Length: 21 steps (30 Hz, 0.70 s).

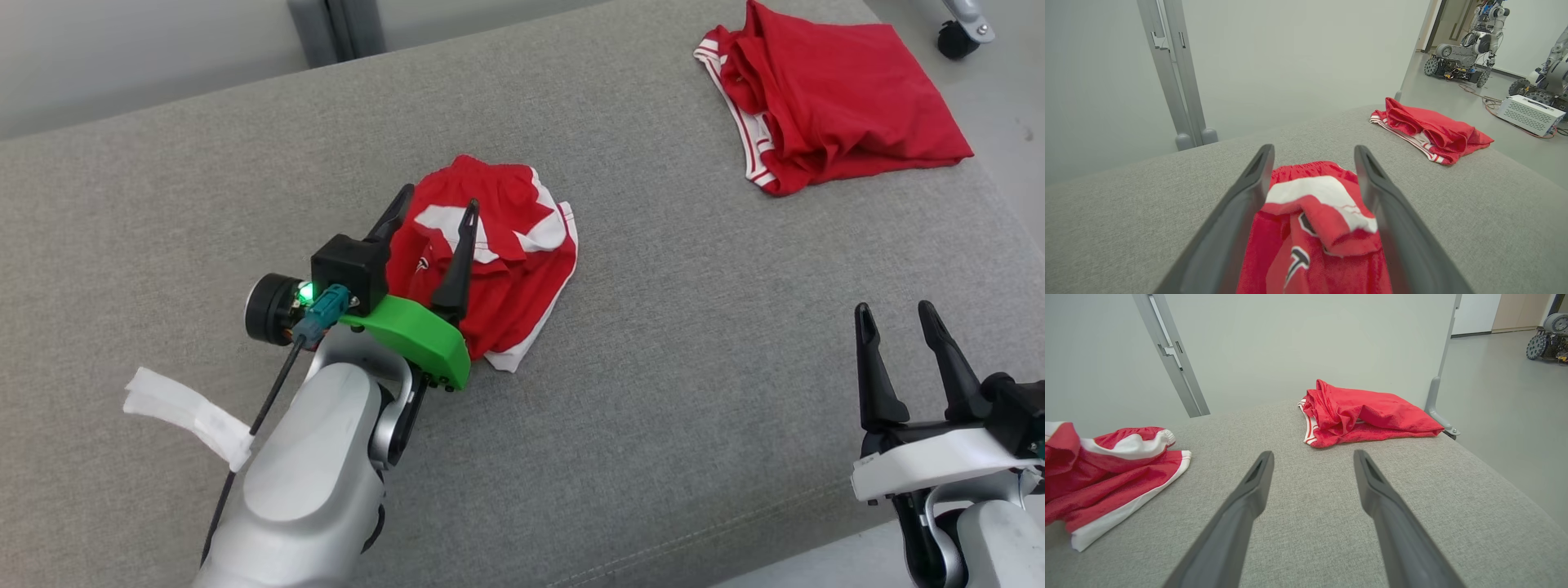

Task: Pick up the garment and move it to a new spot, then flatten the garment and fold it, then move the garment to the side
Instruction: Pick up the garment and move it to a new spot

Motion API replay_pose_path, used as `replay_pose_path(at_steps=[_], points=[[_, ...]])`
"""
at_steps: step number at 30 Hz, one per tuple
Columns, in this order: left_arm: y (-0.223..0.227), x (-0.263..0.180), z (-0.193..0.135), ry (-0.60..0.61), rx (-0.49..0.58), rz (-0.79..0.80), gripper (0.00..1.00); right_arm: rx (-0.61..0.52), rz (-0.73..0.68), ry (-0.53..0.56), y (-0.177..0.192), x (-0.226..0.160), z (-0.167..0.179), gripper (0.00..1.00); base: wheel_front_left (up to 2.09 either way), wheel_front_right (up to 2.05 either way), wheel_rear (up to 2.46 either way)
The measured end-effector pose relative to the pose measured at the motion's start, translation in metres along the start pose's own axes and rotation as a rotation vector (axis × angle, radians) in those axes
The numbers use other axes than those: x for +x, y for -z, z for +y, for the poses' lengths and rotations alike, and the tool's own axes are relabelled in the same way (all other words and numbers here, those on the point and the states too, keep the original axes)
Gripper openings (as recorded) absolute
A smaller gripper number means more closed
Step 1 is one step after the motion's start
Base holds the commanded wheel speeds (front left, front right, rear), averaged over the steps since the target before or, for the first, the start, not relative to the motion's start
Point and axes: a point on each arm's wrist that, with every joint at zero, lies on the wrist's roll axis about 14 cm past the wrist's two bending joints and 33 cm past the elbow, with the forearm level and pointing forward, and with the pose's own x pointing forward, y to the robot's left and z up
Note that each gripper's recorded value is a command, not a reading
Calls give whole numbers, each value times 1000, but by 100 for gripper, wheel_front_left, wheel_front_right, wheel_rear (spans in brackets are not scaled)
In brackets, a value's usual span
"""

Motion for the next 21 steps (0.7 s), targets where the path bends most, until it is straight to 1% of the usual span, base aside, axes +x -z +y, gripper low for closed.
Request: replay_pose_path(at_steps=[5,9,17,21], points=[[-27,-11,16,-65,26,-88,100,-4,-14,-21,-5,-4,5,100,0,0,0],[-43,-31,39,-140,50,-134,100,-3,-29,-53,-9,-4,14,100,0,0,0],[-62,-86,84,-304,85,-192,100,0,-50,-133,-14,0,40,100,0,0,0],[-66,-118,99,-378,103,-212,100,4,-65,-173,-18,4,53,100,0,0,0]])
